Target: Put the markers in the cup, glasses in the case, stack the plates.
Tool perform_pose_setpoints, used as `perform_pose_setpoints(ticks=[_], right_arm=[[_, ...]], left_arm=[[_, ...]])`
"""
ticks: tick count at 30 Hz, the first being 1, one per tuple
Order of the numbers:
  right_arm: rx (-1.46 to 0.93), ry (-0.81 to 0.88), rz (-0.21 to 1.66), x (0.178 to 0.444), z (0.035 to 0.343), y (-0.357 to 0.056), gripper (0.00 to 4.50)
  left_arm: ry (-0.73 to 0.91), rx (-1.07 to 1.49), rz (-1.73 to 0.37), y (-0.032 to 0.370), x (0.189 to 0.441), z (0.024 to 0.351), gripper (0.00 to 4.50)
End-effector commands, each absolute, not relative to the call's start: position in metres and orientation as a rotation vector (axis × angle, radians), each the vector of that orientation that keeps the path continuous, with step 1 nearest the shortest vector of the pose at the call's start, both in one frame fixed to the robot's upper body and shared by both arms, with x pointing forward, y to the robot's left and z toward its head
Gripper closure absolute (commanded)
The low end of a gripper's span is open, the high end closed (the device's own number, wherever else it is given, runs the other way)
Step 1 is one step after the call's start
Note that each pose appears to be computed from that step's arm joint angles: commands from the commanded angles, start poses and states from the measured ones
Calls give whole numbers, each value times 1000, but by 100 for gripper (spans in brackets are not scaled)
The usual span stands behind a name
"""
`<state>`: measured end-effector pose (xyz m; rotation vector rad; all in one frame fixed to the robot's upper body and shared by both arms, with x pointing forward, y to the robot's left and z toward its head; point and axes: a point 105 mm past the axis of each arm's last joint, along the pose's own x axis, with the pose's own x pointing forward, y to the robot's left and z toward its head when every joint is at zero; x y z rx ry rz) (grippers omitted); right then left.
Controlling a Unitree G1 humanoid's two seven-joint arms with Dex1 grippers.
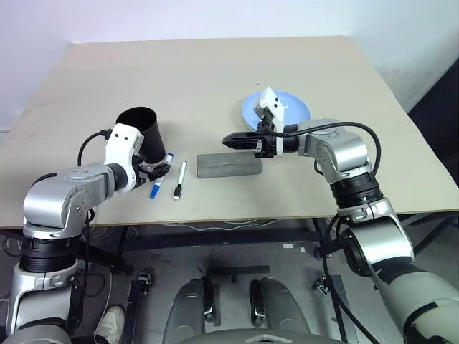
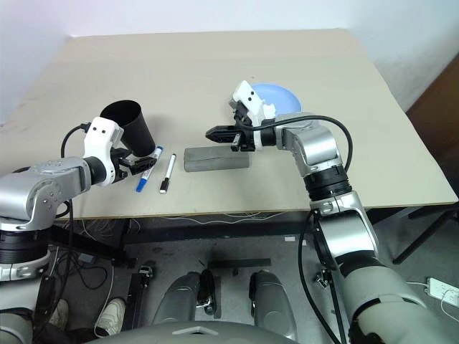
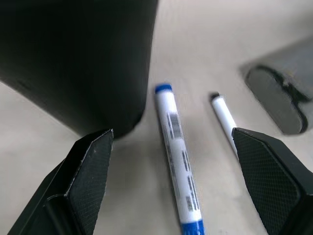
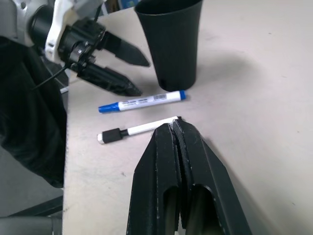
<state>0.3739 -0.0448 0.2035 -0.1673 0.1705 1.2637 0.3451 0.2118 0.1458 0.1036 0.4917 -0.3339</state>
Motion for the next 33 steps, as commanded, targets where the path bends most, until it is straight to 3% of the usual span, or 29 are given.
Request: perform_pose_setpoints(ticks=[1, 30, 33], right_arm=[[-169, 105, 1257, 373, 218, -48, 442], [-182, 120, 1164, 383, 213, -62, 442], [-182, 120, 1158, 383, 212, -62, 445]], left_arm=[[489, 104, -321, 211, 348, 156, 41], [733, 40, -277, 207, 342, 125, 41], [739, 39, -269, 208, 342, 124, 102]])
